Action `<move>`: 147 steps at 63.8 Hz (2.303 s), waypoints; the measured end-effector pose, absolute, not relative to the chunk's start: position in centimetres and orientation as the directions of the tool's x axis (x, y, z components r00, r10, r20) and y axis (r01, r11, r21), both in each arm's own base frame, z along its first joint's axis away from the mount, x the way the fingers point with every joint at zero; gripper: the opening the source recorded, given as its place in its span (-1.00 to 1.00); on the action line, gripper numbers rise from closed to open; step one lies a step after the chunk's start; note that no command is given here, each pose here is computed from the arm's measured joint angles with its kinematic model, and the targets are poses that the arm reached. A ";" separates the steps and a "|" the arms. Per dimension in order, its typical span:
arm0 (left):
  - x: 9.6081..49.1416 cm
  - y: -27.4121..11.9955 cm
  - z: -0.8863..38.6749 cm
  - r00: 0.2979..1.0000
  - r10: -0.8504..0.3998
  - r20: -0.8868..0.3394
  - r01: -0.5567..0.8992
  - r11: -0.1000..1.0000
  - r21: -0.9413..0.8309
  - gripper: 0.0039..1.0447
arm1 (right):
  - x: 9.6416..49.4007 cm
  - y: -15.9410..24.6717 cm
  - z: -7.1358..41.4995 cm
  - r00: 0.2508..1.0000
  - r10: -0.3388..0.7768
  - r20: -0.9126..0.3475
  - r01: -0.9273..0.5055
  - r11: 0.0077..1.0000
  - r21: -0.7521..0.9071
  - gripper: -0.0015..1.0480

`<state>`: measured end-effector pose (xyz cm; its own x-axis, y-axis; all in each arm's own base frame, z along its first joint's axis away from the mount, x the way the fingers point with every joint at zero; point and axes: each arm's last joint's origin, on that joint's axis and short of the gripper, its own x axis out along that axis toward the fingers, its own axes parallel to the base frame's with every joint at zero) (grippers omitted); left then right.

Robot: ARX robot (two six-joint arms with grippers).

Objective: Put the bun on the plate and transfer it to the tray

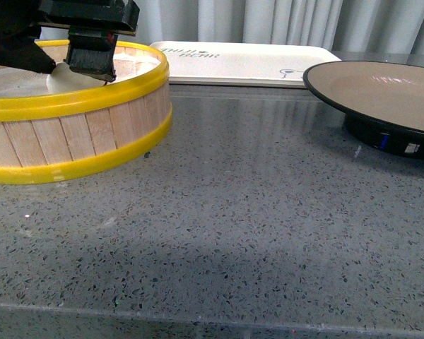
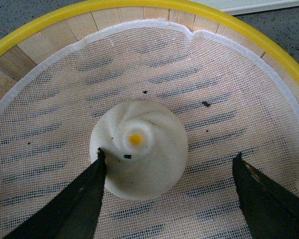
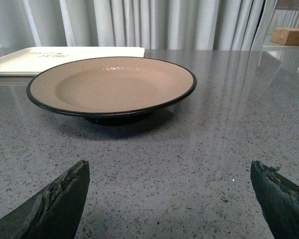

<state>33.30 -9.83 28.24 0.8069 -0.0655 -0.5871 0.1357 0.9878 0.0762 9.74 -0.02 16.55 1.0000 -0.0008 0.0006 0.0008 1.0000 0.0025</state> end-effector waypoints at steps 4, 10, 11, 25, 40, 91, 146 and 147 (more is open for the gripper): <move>33.3 -9.8 28.3 0.808 -0.064 -0.586 0.135 0.988 0.077 0.13 | 9.7 0.0 16.6 1.000 -0.001 0.001 0.001 1.000 0.002 0.84; 33.3 -9.8 28.3 0.809 -0.063 -0.584 0.133 0.988 0.077 -0.11 | 9.7 0.0 16.6 1.000 -0.001 0.001 0.001 1.000 0.002 0.84; 33.3 -9.8 28.3 0.809 -0.063 -0.584 0.133 0.988 0.077 -0.14 | 9.7 0.0 16.6 1.000 -0.001 0.001 0.001 1.000 0.002 0.84; 33.4 -9.9 28.8 0.818 -0.065 -0.572 0.135 0.988 0.081 -0.75 | 9.7 0.0 16.6 1.000 -0.001 0.001 0.001 1.000 0.002 0.84; 33.5 -10.1 29.9 0.834 -0.065 -0.547 0.140 0.985 0.097 -0.93 | 9.7 0.0 16.6 1.000 -0.001 0.001 0.001 1.000 0.002 0.84; 31.0 -23.7 37.6 0.864 -0.331 -0.380 0.407 0.903 0.140 -0.93 | 9.7 0.0 16.6 1.000 -0.001 0.001 0.001 1.000 0.002 0.84; 32.1 -35.7 29.1 0.756 -0.440 -0.486 0.569 0.808 0.154 -0.93 | 9.7 0.0 16.6 1.000 -0.001 0.001 0.001 1.000 0.002 0.84; 32.0 -35.8 29.0 0.753 -0.441 -0.488 0.570 0.808 0.150 -0.93 | 9.7 0.0 16.6 1.000 -0.001 0.001 0.001 1.000 0.002 0.84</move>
